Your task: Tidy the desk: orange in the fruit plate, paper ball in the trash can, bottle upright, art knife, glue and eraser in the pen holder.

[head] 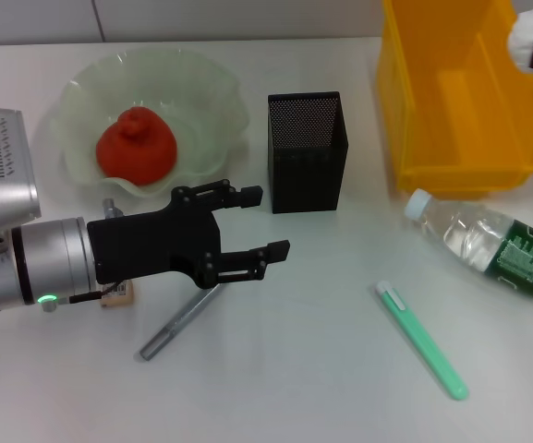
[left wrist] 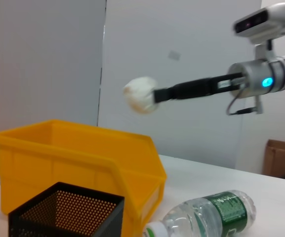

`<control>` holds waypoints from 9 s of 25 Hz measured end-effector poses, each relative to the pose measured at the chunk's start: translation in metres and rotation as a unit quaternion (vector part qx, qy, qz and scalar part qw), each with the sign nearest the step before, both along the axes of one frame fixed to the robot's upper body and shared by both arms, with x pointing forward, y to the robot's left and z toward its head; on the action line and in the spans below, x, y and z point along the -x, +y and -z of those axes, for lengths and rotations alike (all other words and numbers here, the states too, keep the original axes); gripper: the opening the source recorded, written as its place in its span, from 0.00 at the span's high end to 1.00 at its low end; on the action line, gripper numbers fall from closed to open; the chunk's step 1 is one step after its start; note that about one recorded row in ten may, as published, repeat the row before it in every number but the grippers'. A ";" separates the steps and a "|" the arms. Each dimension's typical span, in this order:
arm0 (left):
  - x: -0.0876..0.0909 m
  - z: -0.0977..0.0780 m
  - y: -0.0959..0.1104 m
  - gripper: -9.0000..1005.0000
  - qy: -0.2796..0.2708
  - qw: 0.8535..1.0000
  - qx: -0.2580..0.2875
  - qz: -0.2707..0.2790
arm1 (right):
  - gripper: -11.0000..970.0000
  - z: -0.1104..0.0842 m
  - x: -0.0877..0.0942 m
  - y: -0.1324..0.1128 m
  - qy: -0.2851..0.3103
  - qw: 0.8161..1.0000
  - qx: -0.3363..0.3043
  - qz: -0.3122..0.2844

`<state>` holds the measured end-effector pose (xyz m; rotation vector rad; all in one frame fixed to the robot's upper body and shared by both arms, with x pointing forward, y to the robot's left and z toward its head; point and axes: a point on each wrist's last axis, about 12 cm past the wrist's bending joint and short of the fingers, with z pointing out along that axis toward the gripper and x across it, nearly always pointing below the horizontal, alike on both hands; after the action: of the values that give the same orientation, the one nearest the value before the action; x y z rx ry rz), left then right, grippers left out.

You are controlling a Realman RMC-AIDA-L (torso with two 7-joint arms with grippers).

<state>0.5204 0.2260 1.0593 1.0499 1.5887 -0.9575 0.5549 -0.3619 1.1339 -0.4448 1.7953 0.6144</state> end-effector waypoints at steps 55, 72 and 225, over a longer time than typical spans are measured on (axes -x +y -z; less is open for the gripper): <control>0.001 0.000 -0.003 0.22 0.003 1.000 0.005 0.005 | 0.30 -0.014 0.025 0.021 -0.045 0.992 -0.029 -0.111; -0.006 -0.006 -0.007 0.22 -0.007 1.000 0.016 0.006 | 0.30 0.052 0.082 0.041 -0.093 0.978 -0.095 -0.164; -0.002 -0.040 -0.023 0.22 0.012 0.981 0.187 0.049 | 0.29 0.031 0.039 0.088 -0.096 0.952 -0.009 -0.291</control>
<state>0.5224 0.2028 1.0996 0.8592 1.3164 -1.2817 0.5155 -0.2738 1.1028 -1.0038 1.4635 0.9546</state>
